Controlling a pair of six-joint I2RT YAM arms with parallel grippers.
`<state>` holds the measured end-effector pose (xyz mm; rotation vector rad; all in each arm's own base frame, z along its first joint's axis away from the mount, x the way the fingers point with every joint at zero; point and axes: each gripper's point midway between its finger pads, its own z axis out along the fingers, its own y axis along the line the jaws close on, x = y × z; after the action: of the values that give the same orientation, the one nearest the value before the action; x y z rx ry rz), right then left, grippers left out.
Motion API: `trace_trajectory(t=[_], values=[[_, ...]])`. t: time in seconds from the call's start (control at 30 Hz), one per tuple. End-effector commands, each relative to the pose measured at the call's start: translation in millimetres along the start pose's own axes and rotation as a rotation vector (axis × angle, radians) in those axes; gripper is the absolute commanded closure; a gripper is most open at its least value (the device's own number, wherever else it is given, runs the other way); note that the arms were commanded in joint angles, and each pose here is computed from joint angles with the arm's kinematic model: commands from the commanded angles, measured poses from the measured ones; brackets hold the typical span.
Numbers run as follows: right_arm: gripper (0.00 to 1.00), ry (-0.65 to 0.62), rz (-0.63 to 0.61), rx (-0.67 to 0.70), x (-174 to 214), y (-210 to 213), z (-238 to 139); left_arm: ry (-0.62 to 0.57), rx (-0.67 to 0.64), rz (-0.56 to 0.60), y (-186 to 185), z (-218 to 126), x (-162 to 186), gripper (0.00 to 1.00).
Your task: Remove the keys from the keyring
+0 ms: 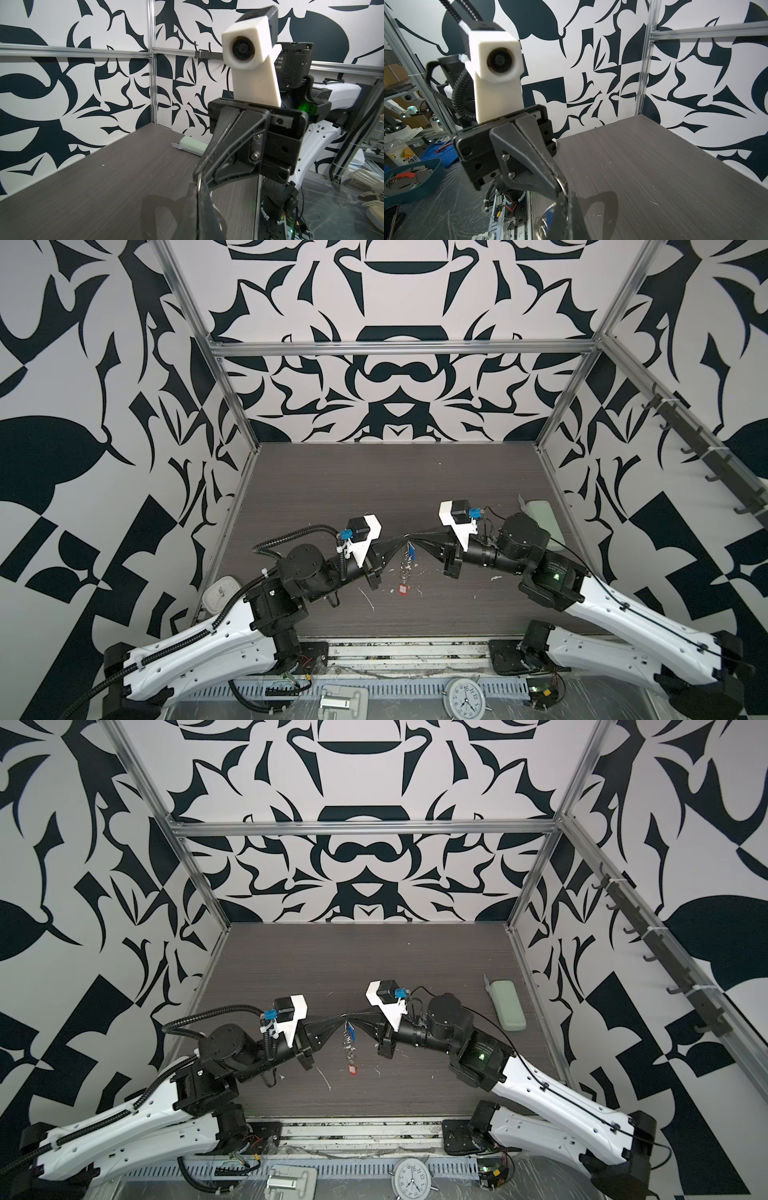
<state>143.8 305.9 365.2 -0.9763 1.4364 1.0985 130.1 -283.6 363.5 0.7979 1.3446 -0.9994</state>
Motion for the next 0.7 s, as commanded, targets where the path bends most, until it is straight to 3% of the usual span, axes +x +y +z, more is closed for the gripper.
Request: trace_trajectory(t=[0.0, 0.1, 0.17, 0.37, 0.67], values=[[1.0, -0.069, -0.03, -0.017, -31.3, 7.5, -7.5, -0.034, 0.015, -0.011, -4.0, -0.5, -17.3, 1.0], [1.0, -0.043, -0.027, -0.01, -32.4, 7.6, -9.5, -0.009, 0.011, -0.022, -3.4, -2.2, -15.1, 0.83], [1.0, -0.007, -0.025, -0.014, -31.0, 9.3, -10.4, 0.011, 0.017, -0.032, -4.9, -4.9, -14.0, 0.76], [1.0, 0.12, -0.026, -0.015, -24.9, 8.2, -8.5, 0.072, 0.032, -0.035, -9.1, -18.4, -14.9, 0.74], [1.0, 0.224, -0.029, -0.021, -22.0, 5.4, -4.3, 0.281, 0.077, -0.037, -19.7, -23.9, -6.3, 0.75]])
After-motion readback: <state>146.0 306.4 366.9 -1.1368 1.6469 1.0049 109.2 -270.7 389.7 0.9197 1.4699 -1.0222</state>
